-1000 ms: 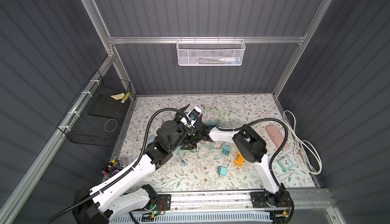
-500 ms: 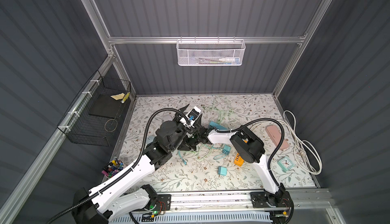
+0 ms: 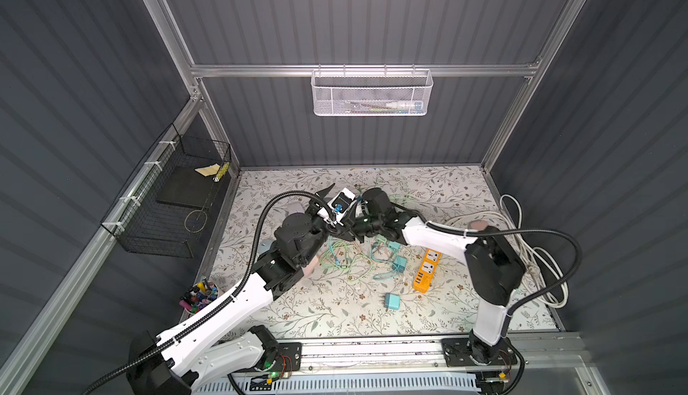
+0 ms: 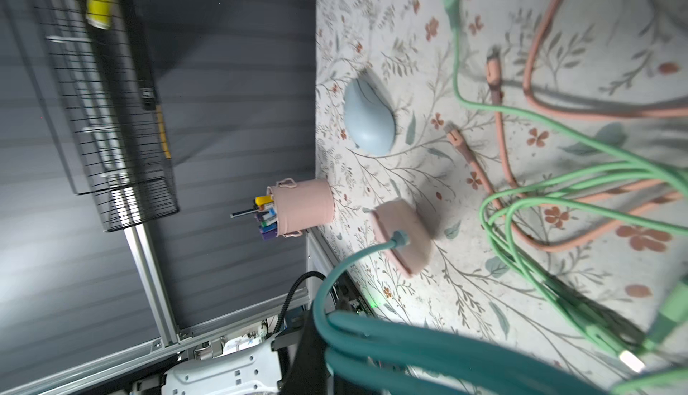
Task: Unplug the wireless mouse
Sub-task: Pick up the mouse from the center of the board.
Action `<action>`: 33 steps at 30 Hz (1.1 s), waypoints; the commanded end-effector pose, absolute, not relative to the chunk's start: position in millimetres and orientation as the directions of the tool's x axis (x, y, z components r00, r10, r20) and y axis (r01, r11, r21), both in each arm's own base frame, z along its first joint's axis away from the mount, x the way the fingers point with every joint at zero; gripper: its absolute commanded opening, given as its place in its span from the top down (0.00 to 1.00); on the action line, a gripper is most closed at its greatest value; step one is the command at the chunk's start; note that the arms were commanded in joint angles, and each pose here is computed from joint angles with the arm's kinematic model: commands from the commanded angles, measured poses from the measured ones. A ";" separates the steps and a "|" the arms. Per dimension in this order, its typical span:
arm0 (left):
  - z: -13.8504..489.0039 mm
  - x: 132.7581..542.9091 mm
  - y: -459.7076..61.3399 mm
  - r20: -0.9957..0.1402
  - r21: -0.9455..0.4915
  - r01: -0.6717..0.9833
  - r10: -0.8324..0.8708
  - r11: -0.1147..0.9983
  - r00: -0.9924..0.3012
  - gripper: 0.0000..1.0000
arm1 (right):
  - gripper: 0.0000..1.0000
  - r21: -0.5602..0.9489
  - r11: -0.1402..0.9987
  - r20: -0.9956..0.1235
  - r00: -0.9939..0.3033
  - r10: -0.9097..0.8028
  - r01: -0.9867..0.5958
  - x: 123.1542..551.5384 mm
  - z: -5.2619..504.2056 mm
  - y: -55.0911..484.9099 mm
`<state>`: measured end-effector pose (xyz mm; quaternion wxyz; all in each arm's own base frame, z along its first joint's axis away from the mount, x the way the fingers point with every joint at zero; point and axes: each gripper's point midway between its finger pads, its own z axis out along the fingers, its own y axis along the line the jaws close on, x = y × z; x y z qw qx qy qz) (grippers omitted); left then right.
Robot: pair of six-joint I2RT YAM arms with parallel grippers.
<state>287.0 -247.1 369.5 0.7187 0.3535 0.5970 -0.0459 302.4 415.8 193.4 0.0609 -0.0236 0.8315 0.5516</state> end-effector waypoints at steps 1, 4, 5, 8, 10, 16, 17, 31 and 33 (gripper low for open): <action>353.7 285.5 -261.8 -0.873 0.487 0.542 0.376 0.685 0.310 0.24 | 1.00 0.894 0.419 -0.201 -0.978 0.056 -0.160 305.3 208.5 381.8; 341.9 283.4 -273.1 -0.869 0.495 0.582 0.374 0.645 0.325 0.24 | 1.00 0.867 0.449 -0.271 -0.961 0.059 -0.217 302.8 229.3 352.7; 338.9 282.4 -275.9 -0.871 0.490 0.595 0.367 0.637 0.326 0.23 | 1.00 0.856 0.457 -0.299 -0.953 0.052 -0.244 300.5 237.9 344.4; 330.8 281.8 -282.6 -0.878 0.478 0.624 0.360 0.618 0.315 0.22 | 1.00 0.821 0.481 -0.371 -0.928 0.040 -0.307 293.1 260.9 322.5; 324.7 283.6 -286.9 -0.880 0.471 0.643 0.371 0.603 0.297 0.21 | 1.00 0.803 0.488 -0.413 -0.910 0.041 -0.343 288.0 278.3 308.2; 299.6 273.8 -309.5 -0.871 0.473 0.736 0.381 0.484 0.310 0.21 | 1.00 0.746 0.513 -0.523 -0.850 0.057 -0.424 274.7 332.7 264.9; 294.0 269.2 -314.1 -0.868 0.476 0.757 0.379 0.447 0.322 0.21 | 1.00 0.738 0.517 -0.537 -0.841 0.061 -0.433 273.0 341.0 259.1; 272.2 245.8 -336.6 -0.869 0.451 0.852 0.351 0.266 0.350 0.20 | 1.00 0.763 0.367 -0.604 -0.789 0.110 -0.532 257.5 425.6 246.6; 273.0 246.5 -337.3 -0.873 0.445 0.853 0.346 0.272 0.345 0.20 | 1.00 0.771 0.335 -0.602 -0.791 0.107 -0.541 255.5 431.7 249.4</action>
